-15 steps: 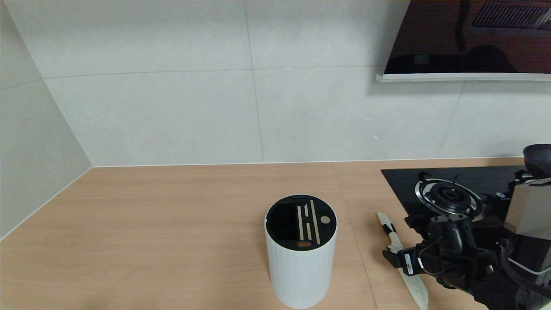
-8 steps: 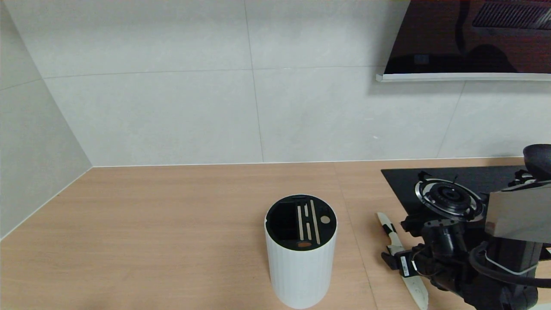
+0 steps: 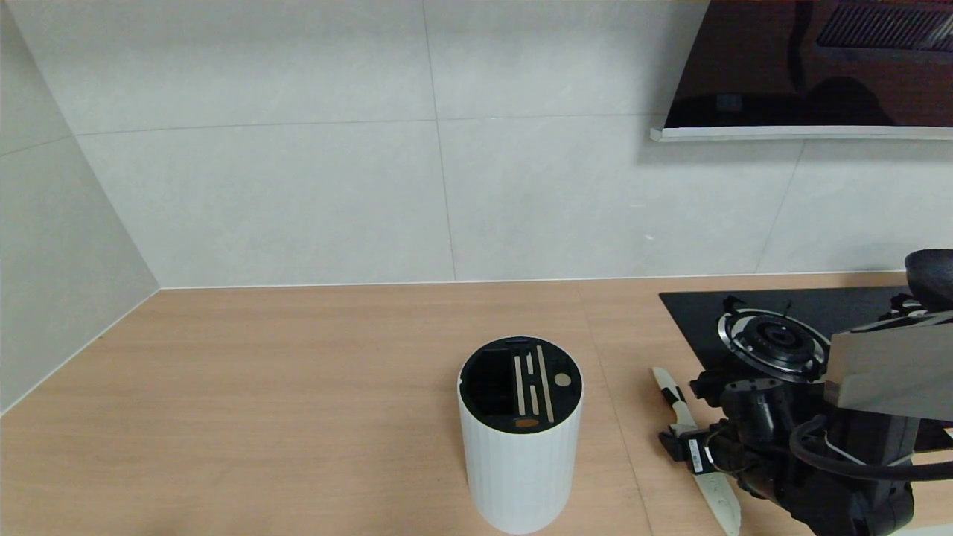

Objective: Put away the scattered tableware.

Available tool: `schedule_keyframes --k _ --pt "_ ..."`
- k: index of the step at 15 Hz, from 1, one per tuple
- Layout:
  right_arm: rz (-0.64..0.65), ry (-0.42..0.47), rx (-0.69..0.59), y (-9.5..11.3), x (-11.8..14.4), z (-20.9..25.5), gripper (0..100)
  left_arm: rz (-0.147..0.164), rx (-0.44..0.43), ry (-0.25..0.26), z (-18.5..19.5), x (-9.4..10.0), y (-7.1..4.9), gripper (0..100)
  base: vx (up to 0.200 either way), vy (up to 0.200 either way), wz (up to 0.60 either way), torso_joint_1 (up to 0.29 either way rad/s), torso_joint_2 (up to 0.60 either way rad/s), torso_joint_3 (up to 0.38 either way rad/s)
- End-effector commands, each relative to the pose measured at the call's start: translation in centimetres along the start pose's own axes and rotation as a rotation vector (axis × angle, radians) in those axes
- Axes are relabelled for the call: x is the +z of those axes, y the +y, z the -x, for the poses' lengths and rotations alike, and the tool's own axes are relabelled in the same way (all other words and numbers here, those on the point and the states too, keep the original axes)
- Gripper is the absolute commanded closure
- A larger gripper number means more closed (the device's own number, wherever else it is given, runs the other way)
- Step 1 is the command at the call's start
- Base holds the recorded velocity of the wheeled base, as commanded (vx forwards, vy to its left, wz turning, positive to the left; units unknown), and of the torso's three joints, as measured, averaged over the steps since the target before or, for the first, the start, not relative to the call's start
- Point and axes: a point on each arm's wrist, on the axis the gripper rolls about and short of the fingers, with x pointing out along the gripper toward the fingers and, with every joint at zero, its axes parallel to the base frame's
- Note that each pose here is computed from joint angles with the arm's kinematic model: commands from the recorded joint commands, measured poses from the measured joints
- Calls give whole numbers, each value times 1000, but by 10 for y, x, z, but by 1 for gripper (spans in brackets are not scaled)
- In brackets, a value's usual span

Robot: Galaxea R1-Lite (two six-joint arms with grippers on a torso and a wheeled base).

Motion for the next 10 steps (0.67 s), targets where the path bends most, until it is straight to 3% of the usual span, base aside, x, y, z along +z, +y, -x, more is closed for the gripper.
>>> schedule_keyframes --k 1,5,6,10 --pt "0 -1 0 0 0 -1 0 0 -1 1 0 0 0 0 0 0 0 0 0 0" --pt "3 6 1 1 -2 -1 0 0 -1 1 0 0 0 0 0 0 0 0 0 0" --pt "3 7 1 1 -2 -2 100 0 1 1 0 0 0 0 0 0 0 0 0 0" --pt "5 12 3 1 -3 -2 100 0 1 1 0 0 0 0 0 0 0 0 0 0"
